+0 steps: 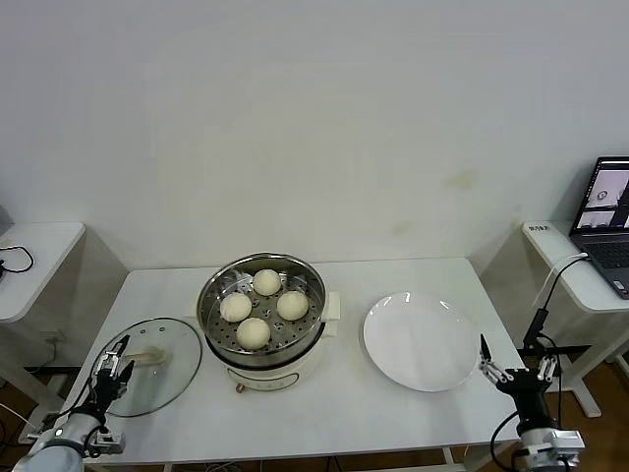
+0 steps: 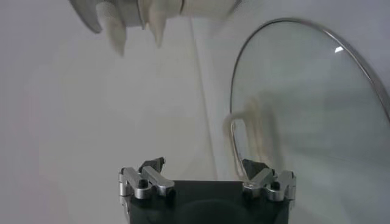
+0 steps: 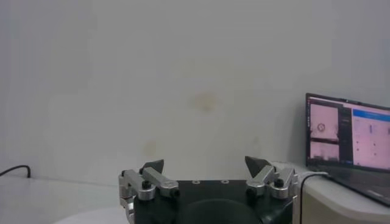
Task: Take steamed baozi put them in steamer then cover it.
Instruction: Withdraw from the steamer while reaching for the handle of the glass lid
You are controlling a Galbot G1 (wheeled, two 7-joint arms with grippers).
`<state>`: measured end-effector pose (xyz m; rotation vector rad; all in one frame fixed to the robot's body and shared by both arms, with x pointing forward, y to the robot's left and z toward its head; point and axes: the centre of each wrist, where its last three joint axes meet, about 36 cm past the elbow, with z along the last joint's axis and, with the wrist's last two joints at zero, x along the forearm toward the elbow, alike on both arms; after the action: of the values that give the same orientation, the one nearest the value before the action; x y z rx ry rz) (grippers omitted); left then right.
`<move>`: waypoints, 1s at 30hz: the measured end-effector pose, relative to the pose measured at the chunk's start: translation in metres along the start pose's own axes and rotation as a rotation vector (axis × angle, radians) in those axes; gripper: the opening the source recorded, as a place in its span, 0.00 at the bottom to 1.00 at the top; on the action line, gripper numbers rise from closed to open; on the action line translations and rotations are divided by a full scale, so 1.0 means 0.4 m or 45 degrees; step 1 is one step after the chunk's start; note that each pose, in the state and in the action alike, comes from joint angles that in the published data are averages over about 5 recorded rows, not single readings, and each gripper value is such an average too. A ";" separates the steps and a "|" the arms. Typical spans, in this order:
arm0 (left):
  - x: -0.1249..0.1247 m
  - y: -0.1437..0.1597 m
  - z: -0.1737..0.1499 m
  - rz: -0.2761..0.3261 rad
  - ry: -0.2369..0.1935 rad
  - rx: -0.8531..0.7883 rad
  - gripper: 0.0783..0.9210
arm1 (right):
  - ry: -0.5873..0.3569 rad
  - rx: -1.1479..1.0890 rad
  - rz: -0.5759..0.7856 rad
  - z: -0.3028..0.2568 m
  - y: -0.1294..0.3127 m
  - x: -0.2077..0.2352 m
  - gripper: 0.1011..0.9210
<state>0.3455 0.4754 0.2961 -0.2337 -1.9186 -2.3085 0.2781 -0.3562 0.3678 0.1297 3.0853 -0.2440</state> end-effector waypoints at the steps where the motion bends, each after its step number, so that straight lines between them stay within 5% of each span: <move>1: -0.005 -0.001 0.000 0.000 -0.001 -0.001 0.88 | 0.003 0.002 0.000 0.000 0.000 0.003 0.88; 30: -0.124 -0.012 0.020 0.003 0.030 0.044 0.88 | 0.045 0.022 -0.025 0.011 0.017 0.036 0.88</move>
<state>0.3935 0.4841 0.2828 -0.2045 -1.9445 -2.2642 0.2644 -0.3491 0.3617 0.1054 3.1216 -0.2719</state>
